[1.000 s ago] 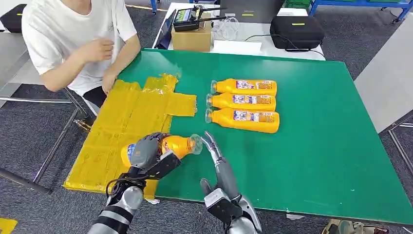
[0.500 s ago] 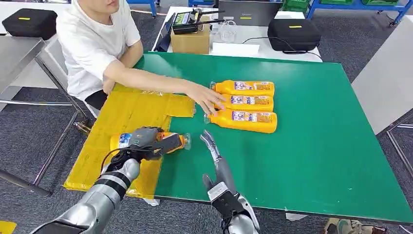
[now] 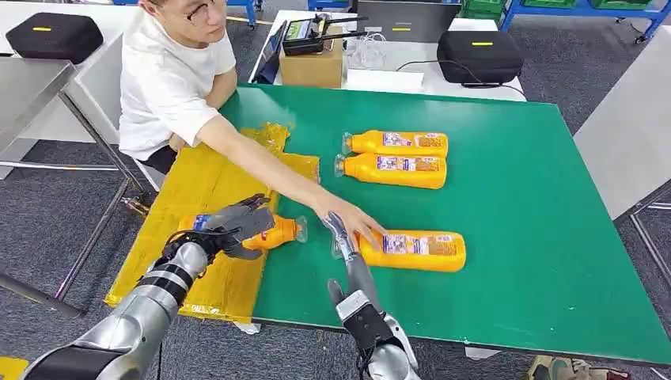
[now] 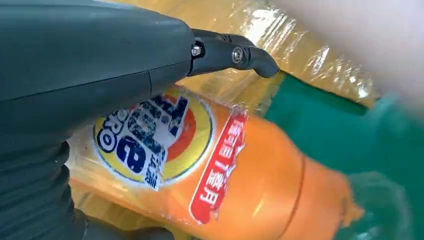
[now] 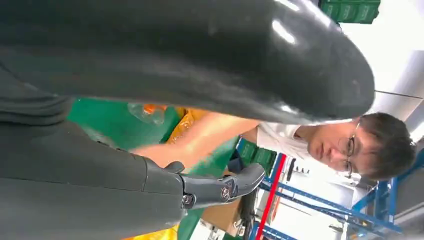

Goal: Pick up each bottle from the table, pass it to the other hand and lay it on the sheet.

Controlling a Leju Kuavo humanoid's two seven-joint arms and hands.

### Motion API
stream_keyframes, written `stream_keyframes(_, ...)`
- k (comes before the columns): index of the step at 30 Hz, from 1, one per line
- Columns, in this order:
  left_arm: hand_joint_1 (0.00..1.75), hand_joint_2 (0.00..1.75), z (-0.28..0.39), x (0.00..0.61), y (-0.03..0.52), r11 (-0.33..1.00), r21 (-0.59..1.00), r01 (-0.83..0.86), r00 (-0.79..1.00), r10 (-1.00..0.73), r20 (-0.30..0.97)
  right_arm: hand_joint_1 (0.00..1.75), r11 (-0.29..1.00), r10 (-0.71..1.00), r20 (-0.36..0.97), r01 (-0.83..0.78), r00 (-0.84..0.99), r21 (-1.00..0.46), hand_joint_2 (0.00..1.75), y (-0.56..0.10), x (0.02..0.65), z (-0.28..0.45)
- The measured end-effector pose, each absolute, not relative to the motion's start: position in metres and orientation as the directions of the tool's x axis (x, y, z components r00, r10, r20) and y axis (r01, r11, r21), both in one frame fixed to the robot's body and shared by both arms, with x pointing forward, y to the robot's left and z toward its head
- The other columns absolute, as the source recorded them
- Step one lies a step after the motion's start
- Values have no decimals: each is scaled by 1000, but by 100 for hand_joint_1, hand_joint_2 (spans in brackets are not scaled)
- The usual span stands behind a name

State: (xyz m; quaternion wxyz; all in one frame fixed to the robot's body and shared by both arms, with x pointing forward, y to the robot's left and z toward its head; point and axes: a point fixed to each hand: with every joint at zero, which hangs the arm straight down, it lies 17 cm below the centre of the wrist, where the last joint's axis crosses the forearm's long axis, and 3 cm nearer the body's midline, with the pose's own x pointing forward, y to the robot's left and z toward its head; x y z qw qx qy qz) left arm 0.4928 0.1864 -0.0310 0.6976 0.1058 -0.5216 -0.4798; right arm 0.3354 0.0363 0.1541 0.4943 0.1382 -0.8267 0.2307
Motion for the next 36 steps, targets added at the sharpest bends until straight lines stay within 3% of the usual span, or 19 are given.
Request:
stream_keyframes(2,0,175,-28,487,176,562,593,577,-14,-719,695,0,855,-2,883,-458,-469,-241,0,36,336,152)
stream_keyframes(7,0,175,8,453,131,751,169,638,32,-245,969,0,853,-4,881,-461,-473,-243,0,37,334,152)
stream_keyframes(13,0,175,70,436,123,826,-215,520,23,238,971,0,841,134,804,-363,-580,-402,0,32,332,153)
stream_keyframes(16,0,175,101,435,130,822,-288,492,-20,341,940,0,830,186,768,-320,-613,-456,0,27,331,155)
stream_keyframes(17,0,175,112,435,133,822,-297,486,-47,364,930,0,824,210,751,-300,-626,-480,175,25,331,156)
stream_keyframes(22,0,175,158,433,160,837,-362,411,-181,464,867,0,753,372,638,-183,-674,-632,175,18,330,159)
stream_keyframes(27,0,175,194,421,179,849,-381,365,-286,492,822,0,553,586,459,-85,-668,-829,175,-4,334,129)
stream_keyframes(36,0,175,226,407,191,855,-388,345,-369,503,781,0,455,664,380,-56,-644,-889,175,-42,341,109)
